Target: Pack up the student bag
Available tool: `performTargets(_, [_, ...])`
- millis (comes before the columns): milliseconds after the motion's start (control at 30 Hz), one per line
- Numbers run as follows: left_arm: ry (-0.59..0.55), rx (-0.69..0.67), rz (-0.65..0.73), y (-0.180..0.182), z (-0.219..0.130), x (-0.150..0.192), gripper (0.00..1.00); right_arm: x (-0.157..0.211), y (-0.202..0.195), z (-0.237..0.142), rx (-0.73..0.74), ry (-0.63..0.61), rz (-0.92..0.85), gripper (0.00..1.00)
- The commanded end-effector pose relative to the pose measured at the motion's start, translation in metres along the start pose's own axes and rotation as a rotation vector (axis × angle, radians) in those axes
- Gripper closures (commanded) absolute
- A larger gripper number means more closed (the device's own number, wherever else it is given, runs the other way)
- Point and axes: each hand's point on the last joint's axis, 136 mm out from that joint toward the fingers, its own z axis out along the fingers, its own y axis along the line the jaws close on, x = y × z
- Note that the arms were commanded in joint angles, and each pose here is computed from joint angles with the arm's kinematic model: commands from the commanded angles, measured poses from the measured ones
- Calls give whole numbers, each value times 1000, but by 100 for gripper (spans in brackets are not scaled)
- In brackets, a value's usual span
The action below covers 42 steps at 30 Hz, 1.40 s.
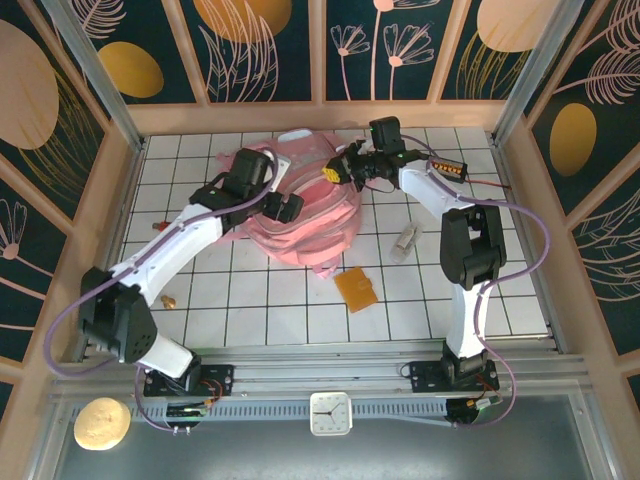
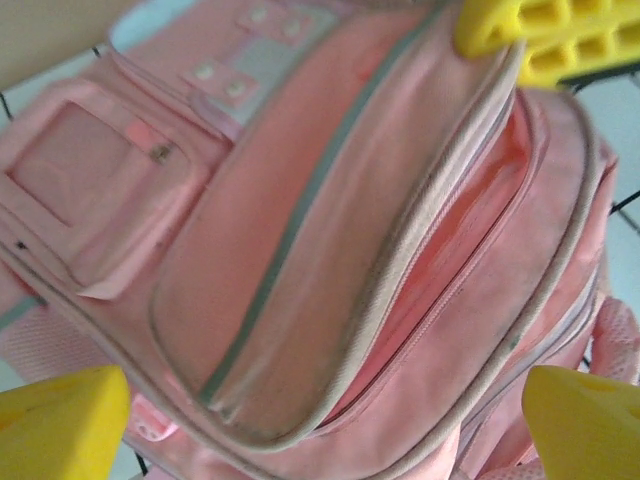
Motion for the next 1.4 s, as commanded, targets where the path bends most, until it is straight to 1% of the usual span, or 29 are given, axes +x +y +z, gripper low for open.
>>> performTargets(0, [-24,-25,26,0,8,-18,1,21,63,-24,-148,8,-119,100])
performTargets(67, [-7,-31,43,0,16,-19,1,23,65,-25,-150,11,-121,100])
performTargets(167, [11,-53,58,3,27,-19,6,25,66,-27,-154,11,-126,100])
performTargets(300, [12,-87,64,8,36,-22,20,27,68,-29,-158,12,-125,100])
performTargets(333, [40,-89,69,8,47,-16,24,28,68,-29,-158,12,-125,100])
performTargets(400, [72,-92,70,9,56,-13,39,29,67,-29,-157,14,-124,100])
performTargets(433, [81,-91,70,8,58,-12,47,28,66,-29,-155,14,-123,100])
performTargets(500, [86,-91,66,8,61,-13,68,27,63,-28,-151,14,-121,100])
performTargets(533, [85,-88,64,8,61,-13,75,27,61,-27,-150,14,-119,100])
performTargets(600, [81,-78,60,6,61,-15,92,26,58,-27,-146,12,-118,100])
performTargets(633, [84,-72,61,5,61,-15,97,26,56,-26,-142,12,-120,100])
performTargets(667, [88,-66,60,4,62,-14,100,25,55,-27,-137,10,-125,98])
performTargets(700, [91,-60,58,3,62,-14,100,25,54,-29,-128,7,-133,86])
performTargets(800, [100,-33,44,-2,63,-15,100,26,54,-41,-83,-15,-205,56])
performTargets(867, [100,-20,31,-4,62,-16,100,28,52,-56,-14,-58,-280,40])
performTargets(900, [95,-15,20,-5,61,-19,100,29,49,-66,29,-86,-324,30])
performTargets(933, [92,-7,12,-6,60,-20,100,29,44,-75,76,-116,-356,17])
performTargets(967, [90,5,6,-9,60,-21,100,31,37,-85,130,-153,-395,1])
performTargets(1067, [78,29,-20,-13,57,-27,100,35,5,-116,270,-252,-469,1])
performTargets(1167, [83,59,-41,-18,56,-26,100,42,-38,-141,340,-279,-455,1])
performTargets(1267, [95,96,-58,-24,56,-24,100,56,-87,-151,449,-218,-459,1])
performTargets(1367, [100,113,-76,-27,55,-21,100,78,-136,-146,556,-94,-472,1])
